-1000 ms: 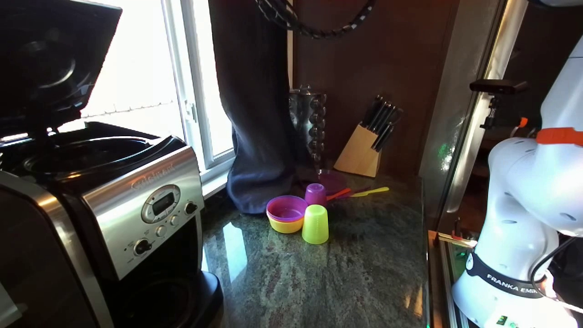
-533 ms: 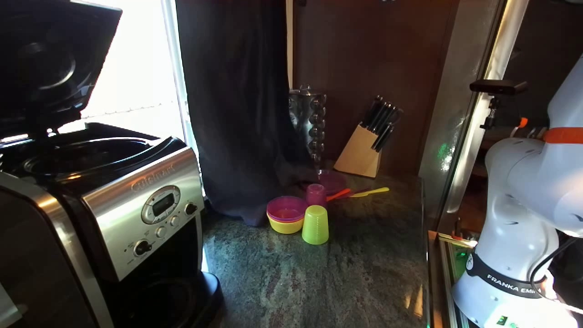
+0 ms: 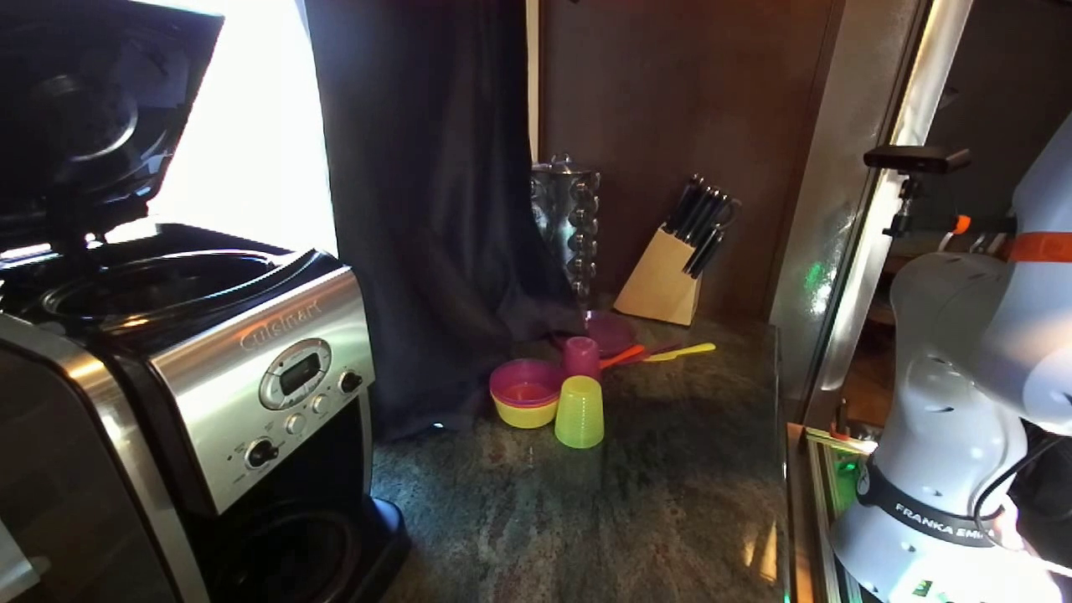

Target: Draw the curtain to the left.

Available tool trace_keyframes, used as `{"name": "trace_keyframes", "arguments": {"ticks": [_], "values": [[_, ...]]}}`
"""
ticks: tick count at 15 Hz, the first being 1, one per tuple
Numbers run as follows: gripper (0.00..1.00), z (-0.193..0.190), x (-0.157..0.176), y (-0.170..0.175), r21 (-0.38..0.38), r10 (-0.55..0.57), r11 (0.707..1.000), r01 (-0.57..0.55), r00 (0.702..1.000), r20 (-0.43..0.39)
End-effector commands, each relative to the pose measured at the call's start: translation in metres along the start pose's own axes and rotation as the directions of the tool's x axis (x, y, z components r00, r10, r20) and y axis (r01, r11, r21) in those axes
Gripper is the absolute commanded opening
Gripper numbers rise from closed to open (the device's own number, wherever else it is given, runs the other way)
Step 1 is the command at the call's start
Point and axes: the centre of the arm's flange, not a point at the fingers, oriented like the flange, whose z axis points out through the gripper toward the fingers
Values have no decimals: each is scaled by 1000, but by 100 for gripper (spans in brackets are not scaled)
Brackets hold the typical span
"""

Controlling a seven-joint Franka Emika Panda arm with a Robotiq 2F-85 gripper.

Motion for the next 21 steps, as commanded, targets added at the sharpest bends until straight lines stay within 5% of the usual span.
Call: {"name": "trace_keyframes", "arguments": {"ticks": [1, 5, 9, 18, 21], "values": [[2, 0, 0, 0, 0, 0, 1000, 0, 1000, 0], [0, -4, -23, -38, 128, -36, 991, 26, 996, 76], [0, -12, -47, -81, 290, -177, 946, 143, 980, 93], [0, -14, -74, -110, 552, -387, 791, 265, 915, 114], [0, -25, -77, -119, 638, -386, 736, 227, 915, 119]]}}
